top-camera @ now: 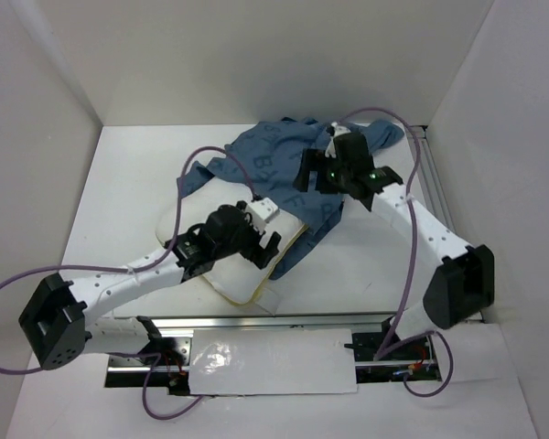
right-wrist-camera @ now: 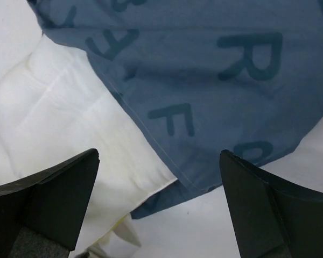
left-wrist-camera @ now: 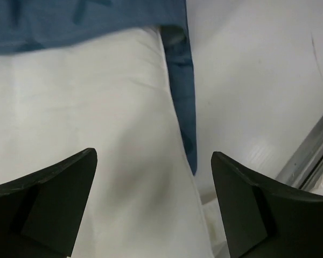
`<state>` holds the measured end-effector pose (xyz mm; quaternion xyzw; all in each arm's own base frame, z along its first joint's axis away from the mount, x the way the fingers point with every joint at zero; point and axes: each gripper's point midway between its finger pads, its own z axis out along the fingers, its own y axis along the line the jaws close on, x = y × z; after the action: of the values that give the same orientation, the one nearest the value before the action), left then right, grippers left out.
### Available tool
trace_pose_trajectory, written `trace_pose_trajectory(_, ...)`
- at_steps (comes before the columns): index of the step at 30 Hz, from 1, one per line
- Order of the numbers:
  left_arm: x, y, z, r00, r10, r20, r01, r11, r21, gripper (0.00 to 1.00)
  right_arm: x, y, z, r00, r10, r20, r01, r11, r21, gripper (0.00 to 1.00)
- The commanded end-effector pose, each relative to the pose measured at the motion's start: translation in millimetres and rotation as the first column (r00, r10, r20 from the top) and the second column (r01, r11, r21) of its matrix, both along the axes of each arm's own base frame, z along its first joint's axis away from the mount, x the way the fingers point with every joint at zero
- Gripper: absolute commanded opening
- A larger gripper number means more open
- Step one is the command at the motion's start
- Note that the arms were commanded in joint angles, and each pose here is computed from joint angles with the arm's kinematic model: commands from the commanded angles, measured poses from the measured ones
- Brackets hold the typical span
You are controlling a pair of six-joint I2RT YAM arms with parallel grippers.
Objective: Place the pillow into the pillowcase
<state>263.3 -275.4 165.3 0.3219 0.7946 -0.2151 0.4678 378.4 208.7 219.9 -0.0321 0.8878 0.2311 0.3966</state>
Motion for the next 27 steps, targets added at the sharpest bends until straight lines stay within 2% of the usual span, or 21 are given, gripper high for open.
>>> trace_pose_trajectory(1, -19.9, -5.1, -32.9, 0.996, 0.037, -0.078, -0.029, 0.995, 0.098, 1.00, -28.5, -28.4, -9.4, 0.994, -0.102, 0.026, 0.102, 0.995, -0.006, 1.00)
trace_pose_trajectory(5, -33.0, 3.3, -67.0, 0.986, 0.141, -0.084, -0.123, 0.973, 0.195, 1.00, -58.8, -49.1, -19.7, 0.989, -0.146, 0.012, 0.146, 0.989, -0.006, 1.00)
trace_pose_trajectory(11, -18.2, 20.7, -103.0, 0.943, 0.322, -0.087, -0.279, 0.904, 0.324, 1.00, -81.4, -63.2, -48.7, 0.989, -0.141, -0.042, 0.138, 0.988, -0.062, 1.00)
trace_pose_trajectory(15, -13.2, 35.1, -130.8, 0.880, 0.466, -0.088, -0.385, 0.811, 0.440, 1.00, -86.0, -60.6, -56.8, 0.993, -0.105, -0.055, 0.101, 0.993, -0.068, 1.00)
trace_pose_trajectory(16, -9.5, 39.1, -132.4, 0.867, 0.494, -0.064, -0.415, 0.788, 0.454, 0.96, -87.3, -59.4, -54.0, 0.995, -0.090, -0.046, 0.087, 0.994, -0.063, 1.00)
trace_pose_trajectory(17, -6.3, 36.6, -135.0, 0.856, 0.514, -0.062, -0.432, 0.776, 0.460, 0.88, -87.8, -57.9, -55.8, 0.995, -0.083, -0.048, 0.080, 0.995, -0.058, 1.00)
trace_pose_trajectory(18, -4.9, 37.1, -135.2, 0.854, 0.518, -0.054, -0.436, 0.767, 0.471, 0.72, -87.9, -57.9, -58.2, 0.995, -0.083, -0.048, 0.080, 0.995, -0.058, 1.00)
trace_pose_trajectory(19, -5.0, 40.0, -135.0, 0.845, 0.532, -0.049, -0.445, 0.751, 0.489, 0.43, -88.6, -56.9, -58.2, 0.997, -0.069, -0.046, 0.066, 0.996, -0.059, 1.00)
trace_pose_trajectory(20, -2.2, 43.0, -129.0, 0.812, 0.583, -0.035, -0.500, 0.725, 0.473, 0.00, -89.2, -57.2, -61.8, 0.996, -0.069, -0.049, 0.066, 0.996, -0.061, 1.00)
trace_pose_trajectory(23, 6.0, 36.7, -103.9, 0.795, 0.607, -0.021, -0.535, 0.716, 0.448, 0.00, -90.5, -55.6, -77.1, 0.998, -0.035, -0.052, 0.030, 0.995, -0.096, 0.93)
trace_pose_trajectory(27, 17.7, 16.4, -43.6, 0.808, 0.588, -0.033, -0.551, 0.776, 0.307, 0.00, -86.2, -52.1, -102.6, 0.997, -0.034, -0.067, 0.022, 0.984, -0.178, 0.88)
